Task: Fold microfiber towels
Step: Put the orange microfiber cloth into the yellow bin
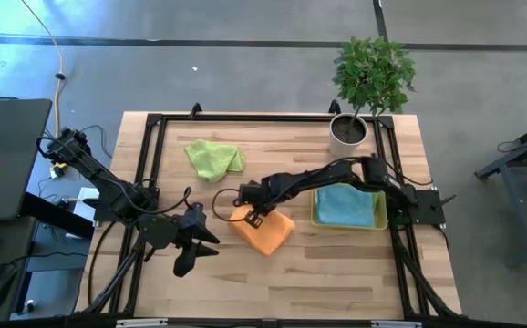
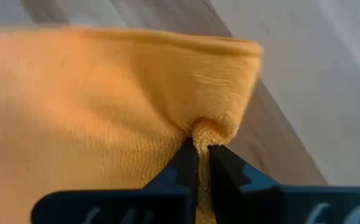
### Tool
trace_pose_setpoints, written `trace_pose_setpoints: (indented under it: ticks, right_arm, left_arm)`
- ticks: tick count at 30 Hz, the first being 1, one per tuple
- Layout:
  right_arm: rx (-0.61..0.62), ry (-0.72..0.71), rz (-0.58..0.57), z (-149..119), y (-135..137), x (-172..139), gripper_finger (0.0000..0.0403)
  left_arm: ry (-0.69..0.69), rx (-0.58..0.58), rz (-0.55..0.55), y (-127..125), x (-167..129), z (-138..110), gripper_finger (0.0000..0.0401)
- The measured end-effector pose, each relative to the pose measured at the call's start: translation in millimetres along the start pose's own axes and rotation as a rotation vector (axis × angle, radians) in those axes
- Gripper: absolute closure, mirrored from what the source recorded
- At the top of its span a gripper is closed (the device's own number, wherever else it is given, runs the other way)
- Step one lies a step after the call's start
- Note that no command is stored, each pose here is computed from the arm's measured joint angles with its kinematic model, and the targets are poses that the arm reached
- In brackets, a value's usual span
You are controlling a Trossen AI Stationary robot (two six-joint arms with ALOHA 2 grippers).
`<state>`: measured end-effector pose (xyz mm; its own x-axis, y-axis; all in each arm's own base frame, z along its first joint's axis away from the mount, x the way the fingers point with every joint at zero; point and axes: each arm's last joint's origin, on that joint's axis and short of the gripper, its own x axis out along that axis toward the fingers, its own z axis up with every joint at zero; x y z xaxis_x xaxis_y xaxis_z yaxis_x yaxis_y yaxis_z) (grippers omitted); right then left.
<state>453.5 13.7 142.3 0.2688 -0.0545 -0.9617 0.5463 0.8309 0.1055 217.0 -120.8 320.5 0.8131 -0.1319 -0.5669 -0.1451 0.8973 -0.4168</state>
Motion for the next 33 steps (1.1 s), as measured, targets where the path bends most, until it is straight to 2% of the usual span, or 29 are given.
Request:
trace_pose_setpoints:
  ticks: [7,16,18,22,24,27,33]
  right_arm:
    - [0.0,0.05,-0.186,-24,1,-36,0.04]
    - [0.0,0.11,-0.367,-74,15,-99,0.0402]
    - [-0.032,0.116,-0.397,-87,19,-111,0.0402]
    - [-0.176,0.162,-0.454,-114,26,-135,0.0402]
    - [-0.238,0.186,-0.471,-126,30,-143,0.0402]
    - [-0.288,0.157,-0.435,-140,38,-156,0.0402]
    - [-0.245,0.014,-0.424,-166,49,-179,0.0403]
  left_arm:
    - [0.019,0.002,-0.008,0,0,-1,0.0263]
    - [0.025,0.005,-0.002,1,0,-2,0.0263]
    - [0.025,0.005,-0.002,1,0,-2,0.0263]
    - [0.025,0.005,-0.002,1,0,-2,0.0263]
    - [0.025,0.005,-0.002,1,0,-2,0.0263]
    - [0.024,0.005,-0.003,1,0,-2,0.0263]
    - [0.017,0.004,-0.002,1,0,-1,0.0263]
